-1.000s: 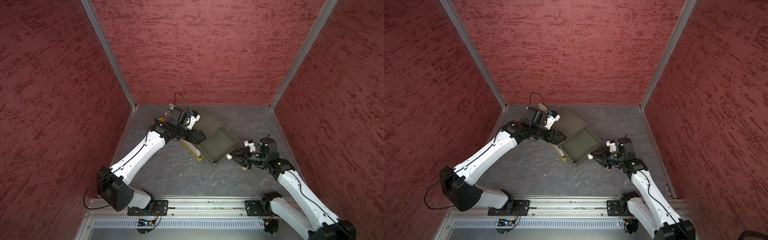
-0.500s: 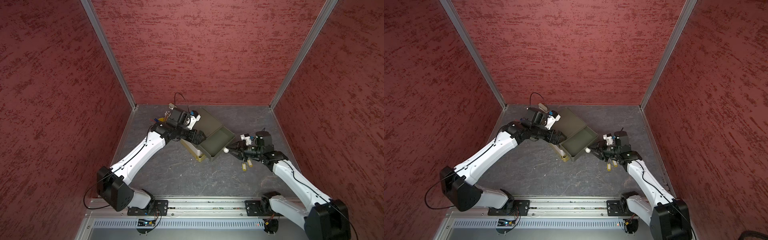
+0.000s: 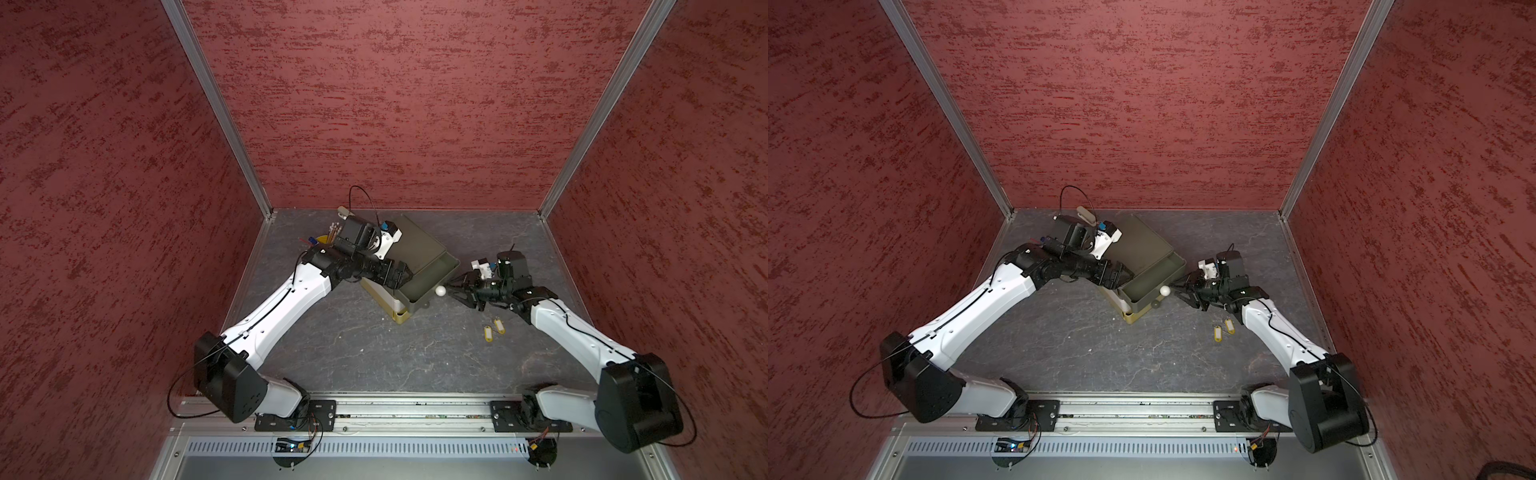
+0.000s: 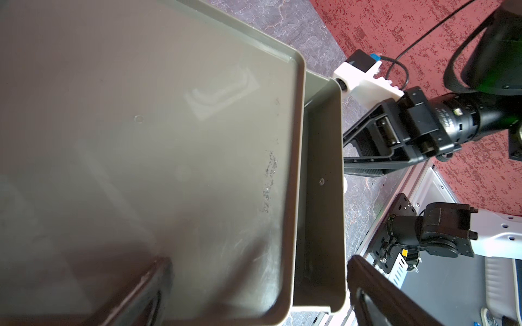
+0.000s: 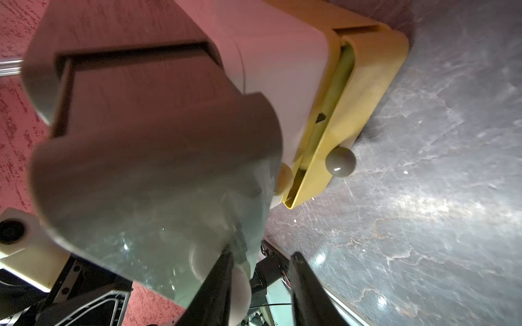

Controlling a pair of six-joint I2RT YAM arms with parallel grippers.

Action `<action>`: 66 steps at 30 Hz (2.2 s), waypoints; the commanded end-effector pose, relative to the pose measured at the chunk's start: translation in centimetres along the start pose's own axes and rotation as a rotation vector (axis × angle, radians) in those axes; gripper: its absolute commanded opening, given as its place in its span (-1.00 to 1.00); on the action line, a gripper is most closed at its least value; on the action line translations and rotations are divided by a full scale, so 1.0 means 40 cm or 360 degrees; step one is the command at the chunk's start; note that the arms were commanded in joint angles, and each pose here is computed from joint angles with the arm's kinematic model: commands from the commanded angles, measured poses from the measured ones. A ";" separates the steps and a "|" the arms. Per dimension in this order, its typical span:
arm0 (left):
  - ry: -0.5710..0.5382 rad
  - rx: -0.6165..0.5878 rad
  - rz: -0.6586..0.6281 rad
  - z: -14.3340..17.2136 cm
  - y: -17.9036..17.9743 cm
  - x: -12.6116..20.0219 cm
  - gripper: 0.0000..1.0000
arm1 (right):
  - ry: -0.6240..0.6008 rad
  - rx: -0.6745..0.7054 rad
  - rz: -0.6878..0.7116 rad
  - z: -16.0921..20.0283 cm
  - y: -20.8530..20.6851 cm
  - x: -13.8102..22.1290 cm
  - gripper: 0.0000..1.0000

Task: Take the keys out of the drawer
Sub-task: Close the drawer in the storage box, then open the drawer in the storage box.

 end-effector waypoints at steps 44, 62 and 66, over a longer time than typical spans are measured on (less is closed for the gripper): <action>0.0081 0.0062 0.0011 0.028 0.015 -0.010 0.99 | -0.0027 0.0105 -0.0003 -0.023 0.043 -0.044 0.00; 0.0074 0.0059 0.0011 0.049 0.012 0.009 0.99 | 0.0081 0.0061 0.0016 0.001 -0.015 -0.175 -0.02; 0.0075 0.0063 0.0012 0.049 0.012 0.009 0.99 | 0.0069 0.0053 0.0010 -0.008 -0.026 -0.189 -0.02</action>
Point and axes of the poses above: each gripper's point midway between its finger pads, its own x axis back along the fingers, its own y axis along the line the jaws close on, z = x × y, the point moved 5 cm from there along x, back along the fingers, and after that the axes turned 6 degrees about x, right-handed, at the moved point
